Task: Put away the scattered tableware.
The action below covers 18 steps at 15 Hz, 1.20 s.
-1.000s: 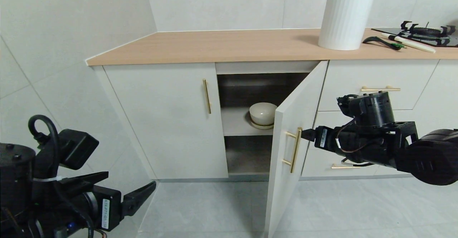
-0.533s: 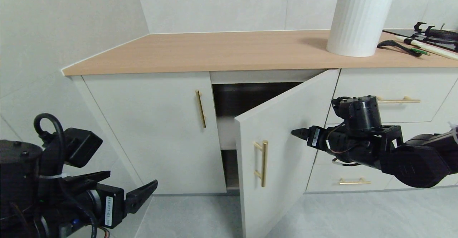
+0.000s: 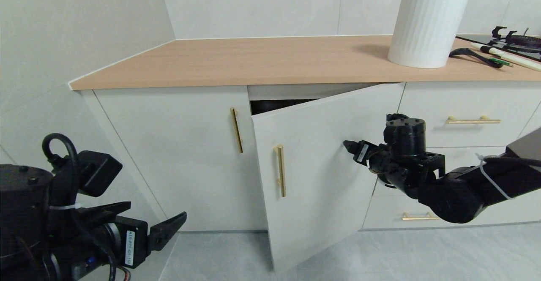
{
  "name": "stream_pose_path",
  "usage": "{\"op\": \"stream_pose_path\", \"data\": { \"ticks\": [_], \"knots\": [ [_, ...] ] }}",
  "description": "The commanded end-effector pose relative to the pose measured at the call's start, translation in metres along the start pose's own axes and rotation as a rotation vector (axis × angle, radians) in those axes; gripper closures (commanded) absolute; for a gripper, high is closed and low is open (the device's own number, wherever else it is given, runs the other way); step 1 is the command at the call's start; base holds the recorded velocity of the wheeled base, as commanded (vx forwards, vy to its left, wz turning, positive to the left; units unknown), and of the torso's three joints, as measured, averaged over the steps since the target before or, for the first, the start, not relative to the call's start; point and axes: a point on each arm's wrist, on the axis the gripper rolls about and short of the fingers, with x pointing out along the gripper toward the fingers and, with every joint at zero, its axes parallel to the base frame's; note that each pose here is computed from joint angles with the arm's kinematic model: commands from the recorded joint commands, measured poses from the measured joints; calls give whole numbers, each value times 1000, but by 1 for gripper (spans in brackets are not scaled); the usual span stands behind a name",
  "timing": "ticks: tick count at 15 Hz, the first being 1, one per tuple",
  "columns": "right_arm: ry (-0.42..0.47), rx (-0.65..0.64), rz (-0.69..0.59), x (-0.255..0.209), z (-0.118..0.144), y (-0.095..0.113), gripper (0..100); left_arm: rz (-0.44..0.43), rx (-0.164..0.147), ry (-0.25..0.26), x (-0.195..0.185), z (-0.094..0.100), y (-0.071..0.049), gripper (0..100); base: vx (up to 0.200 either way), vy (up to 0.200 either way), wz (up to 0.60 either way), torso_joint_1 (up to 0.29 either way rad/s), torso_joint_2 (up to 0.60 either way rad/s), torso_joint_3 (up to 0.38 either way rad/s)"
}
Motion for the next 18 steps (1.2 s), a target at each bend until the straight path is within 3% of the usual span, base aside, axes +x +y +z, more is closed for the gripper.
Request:
{"op": "stream_pose_path", "data": {
  "ticks": [1, 8, 18],
  "knots": [
    [-32, 14, -29, 11, -2, 1, 0, 0, 0, 1, 0, 0, 0, 0, 0, 0, 0, 0, 0, 0],
    [-177, 66, -114, 32, 17, -9, 0, -1, -10, -19, 0, 2, 0, 0, 0, 0, 0, 0, 0, 0],
    [-258, 81, -248, 61, 21, -26, 0, -2, -18, -36, -1, 3, 0, 0, 0, 0, 0, 0, 0, 0]
  ]
}}
